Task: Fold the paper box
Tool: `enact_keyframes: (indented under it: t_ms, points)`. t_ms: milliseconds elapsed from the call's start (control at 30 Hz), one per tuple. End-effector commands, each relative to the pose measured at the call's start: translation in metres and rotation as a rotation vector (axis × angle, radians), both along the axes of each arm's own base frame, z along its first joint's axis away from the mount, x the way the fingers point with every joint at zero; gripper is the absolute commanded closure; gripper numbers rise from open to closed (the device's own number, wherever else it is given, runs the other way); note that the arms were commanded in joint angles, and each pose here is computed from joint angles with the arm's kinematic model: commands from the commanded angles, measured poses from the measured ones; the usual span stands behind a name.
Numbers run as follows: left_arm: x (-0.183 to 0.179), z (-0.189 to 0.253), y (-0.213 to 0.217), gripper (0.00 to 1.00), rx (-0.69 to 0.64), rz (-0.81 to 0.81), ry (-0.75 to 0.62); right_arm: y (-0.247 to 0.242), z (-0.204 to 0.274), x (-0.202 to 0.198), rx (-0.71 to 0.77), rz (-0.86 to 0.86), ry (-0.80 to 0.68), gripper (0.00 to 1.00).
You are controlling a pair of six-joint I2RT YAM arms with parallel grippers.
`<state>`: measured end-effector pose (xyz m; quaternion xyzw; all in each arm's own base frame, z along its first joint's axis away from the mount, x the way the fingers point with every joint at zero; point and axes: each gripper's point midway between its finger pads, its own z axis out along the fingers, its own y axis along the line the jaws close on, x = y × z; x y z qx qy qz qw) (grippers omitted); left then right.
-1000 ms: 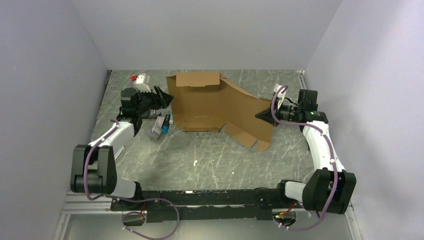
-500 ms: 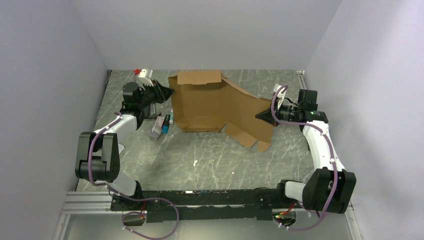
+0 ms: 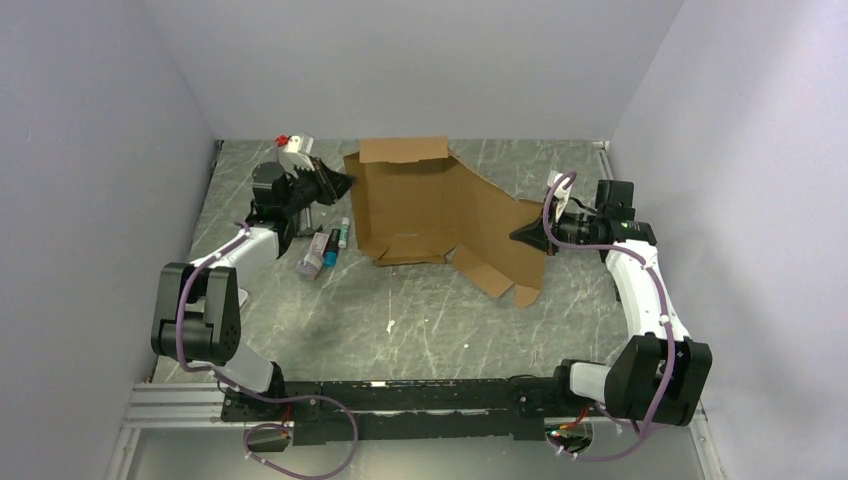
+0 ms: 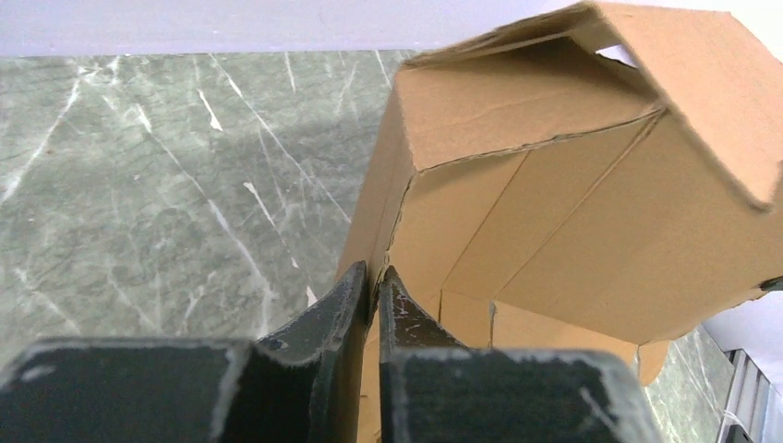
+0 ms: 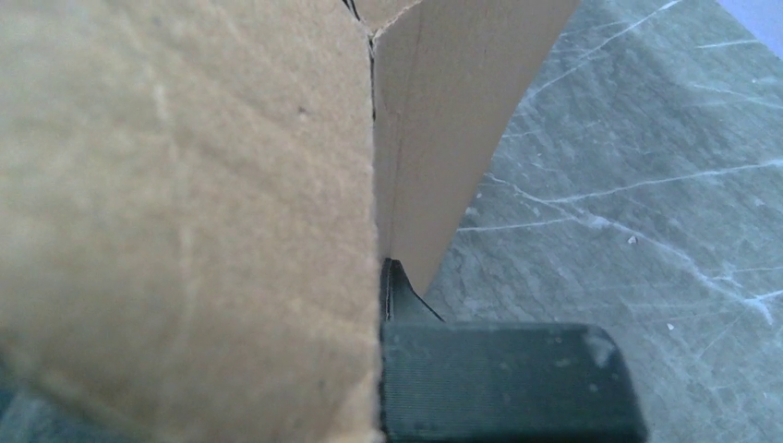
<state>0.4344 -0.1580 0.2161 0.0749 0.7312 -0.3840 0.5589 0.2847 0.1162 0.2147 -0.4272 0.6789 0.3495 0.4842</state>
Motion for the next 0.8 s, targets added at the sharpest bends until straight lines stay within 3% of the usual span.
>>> enact_keyframes:
  t_ms: [0,167,400,567,767]
  points:
    - [-0.007,0.03,-0.023,0.88,-0.027,-0.042,-0.089,0.006,0.006,-0.008,-0.002,0.062,-0.018,1.0]
    - [-0.013,0.03,-0.035,0.92,-0.005,-0.024,-0.141,0.012,0.008,-0.019,0.021,0.131,-0.028,1.0]
    - [-0.021,0.004,-0.056,0.92,0.093,-0.048,-0.146,0.009,0.004,-0.013,0.002,0.1,-0.017,1.0]
    - [-0.021,-0.012,-0.052,0.92,0.186,-0.027,-0.149,0.001,-0.002,0.0,-0.036,0.018,-0.002,1.0]
    - [-0.021,-0.008,-0.05,0.9,0.336,-0.015,-0.175,0.005,0.001,-0.007,-0.02,0.064,-0.022,1.0]
